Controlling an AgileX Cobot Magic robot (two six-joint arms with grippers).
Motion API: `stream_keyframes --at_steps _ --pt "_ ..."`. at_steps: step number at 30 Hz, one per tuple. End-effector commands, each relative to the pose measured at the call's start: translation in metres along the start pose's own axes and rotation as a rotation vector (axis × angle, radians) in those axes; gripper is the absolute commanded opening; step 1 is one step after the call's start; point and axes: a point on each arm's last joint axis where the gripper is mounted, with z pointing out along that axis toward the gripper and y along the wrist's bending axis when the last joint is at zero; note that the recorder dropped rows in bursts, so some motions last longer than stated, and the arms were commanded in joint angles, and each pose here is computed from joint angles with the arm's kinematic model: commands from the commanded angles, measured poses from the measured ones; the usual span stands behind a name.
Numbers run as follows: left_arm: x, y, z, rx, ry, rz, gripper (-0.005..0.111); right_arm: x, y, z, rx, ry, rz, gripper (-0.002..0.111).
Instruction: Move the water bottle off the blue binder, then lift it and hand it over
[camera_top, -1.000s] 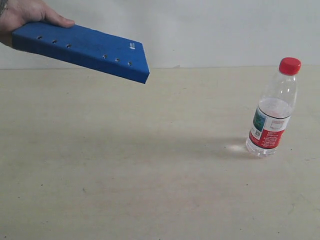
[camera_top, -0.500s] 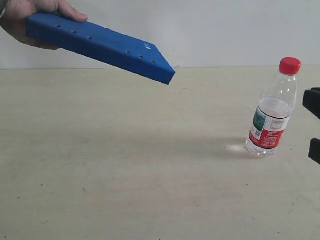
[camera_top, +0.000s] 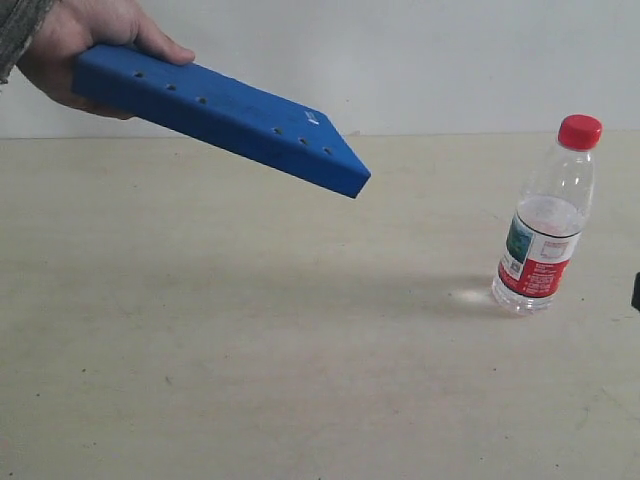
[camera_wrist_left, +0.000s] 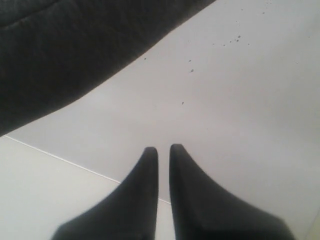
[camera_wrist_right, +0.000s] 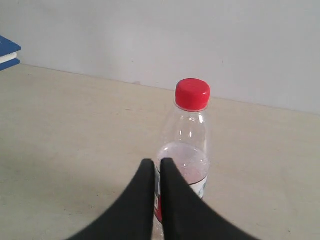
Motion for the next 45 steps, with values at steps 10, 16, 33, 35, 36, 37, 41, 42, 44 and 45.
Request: stream_keyframes --at_steps 10,16,33,35,36,37,41,42,44,45 --pt "0.0 -0.002 0.0 0.006 0.002 -0.019 0.005 -0.023 -0.007 -0.089 0.125 -0.467 -0.002 0.001" --pt "0.0 -0.002 0.0 0.006 0.002 -0.019 0.005 -0.023 -0.004 -0.111 0.196 -0.581 -0.024 0.001" --pt "0.0 -0.002 0.0 0.006 0.001 -0.019 0.005 0.055 -0.01 -0.066 0.161 -0.381 0.381 0.001" --pt "0.0 -0.002 0.0 0.006 0.001 -0.019 0.005 0.062 -0.013 -0.064 0.19 -0.357 0.43 0.001" --pt "0.0 -0.002 0.0 0.006 0.001 -0.019 0.005 0.064 -0.016 -0.064 0.231 -0.343 0.417 0.001" --pt "0.0 -0.002 0.0 0.006 0.001 -0.019 0.005 0.066 -0.019 -0.065 0.286 -0.313 0.339 0.001" --pt "0.0 -0.002 0.0 0.006 0.001 -0.019 0.005 0.071 -0.026 -0.066 0.376 -0.277 0.317 0.001" --pt "0.0 -0.002 0.0 0.006 0.001 -0.019 0.005 0.071 -0.027 -0.067 0.385 -0.271 0.314 0.001" --pt "0.0 -0.002 0.0 0.006 0.001 -0.019 0.005 0.072 -0.026 -0.066 0.368 -0.267 0.325 0.001" --pt "0.0 -0.002 0.0 0.006 0.001 -0.019 0.005 0.073 -0.027 -0.065 0.363 -0.254 0.365 0.001"
